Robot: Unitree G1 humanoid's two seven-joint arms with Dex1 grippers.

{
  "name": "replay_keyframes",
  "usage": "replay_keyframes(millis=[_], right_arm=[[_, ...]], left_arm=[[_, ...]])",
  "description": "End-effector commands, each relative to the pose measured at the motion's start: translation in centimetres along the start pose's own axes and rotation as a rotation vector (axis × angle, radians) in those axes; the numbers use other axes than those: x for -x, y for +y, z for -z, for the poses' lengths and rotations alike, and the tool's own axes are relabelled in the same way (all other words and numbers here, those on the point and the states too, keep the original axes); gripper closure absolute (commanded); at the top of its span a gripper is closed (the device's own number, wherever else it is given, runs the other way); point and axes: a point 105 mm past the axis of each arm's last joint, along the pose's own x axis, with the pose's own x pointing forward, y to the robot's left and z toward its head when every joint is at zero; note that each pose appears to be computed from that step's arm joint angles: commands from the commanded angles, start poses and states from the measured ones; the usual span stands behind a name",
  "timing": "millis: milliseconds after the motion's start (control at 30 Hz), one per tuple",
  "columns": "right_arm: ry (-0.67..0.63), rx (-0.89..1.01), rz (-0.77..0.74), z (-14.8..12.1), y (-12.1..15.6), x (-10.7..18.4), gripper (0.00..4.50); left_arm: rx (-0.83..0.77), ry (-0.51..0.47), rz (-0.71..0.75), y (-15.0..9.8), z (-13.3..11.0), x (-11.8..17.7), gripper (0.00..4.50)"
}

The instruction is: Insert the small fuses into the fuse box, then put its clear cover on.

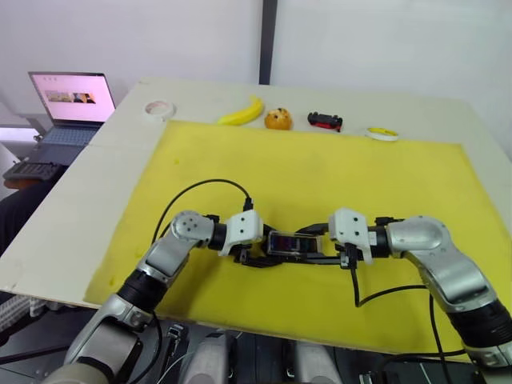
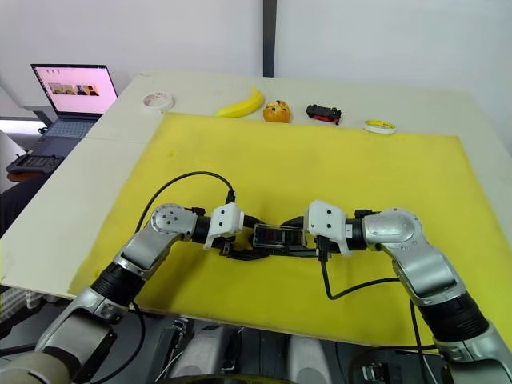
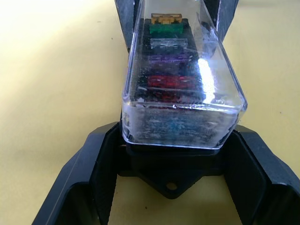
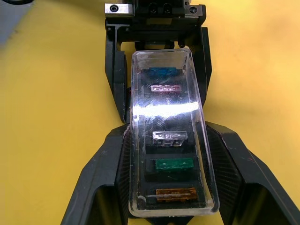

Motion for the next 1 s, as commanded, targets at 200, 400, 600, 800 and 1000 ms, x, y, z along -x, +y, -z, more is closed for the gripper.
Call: replay_keyframes(millis=[200, 400, 600, 800, 1000], right_arm=[[0.068, -0.084, -0.037, -0.5, -0.78, 0.34, 2.79], [0.106, -0.069, -0.055, -0.06, -0.5, -0.03, 2.79], [0.1, -0.065, -0.047, 0.03, -0.23, -0.24, 2.79], [0.082, -0.064, -0.038, -0.66, -0.5, 0.13, 1.38], [0.089, -0.064, -0.023, -0.32, -0.67, 0.15, 0.47]], left_arm=[[-0.024, -0.002, 0.01, -0.37, -0.03, -0.14, 1.89], [-0.028, -0.003, 0.006, -0.36, -0.16, -0.16, 1.89], [-0.027, -0.005, 0.006, -0.38, -0.25, -0.17, 1.89], [-0.027, -0.006, 0.007, -0.32, -0.31, -0.18, 1.89], [-0.026, -0.009, 0.007, -0.26, -0.41, -0.26, 1.89]])
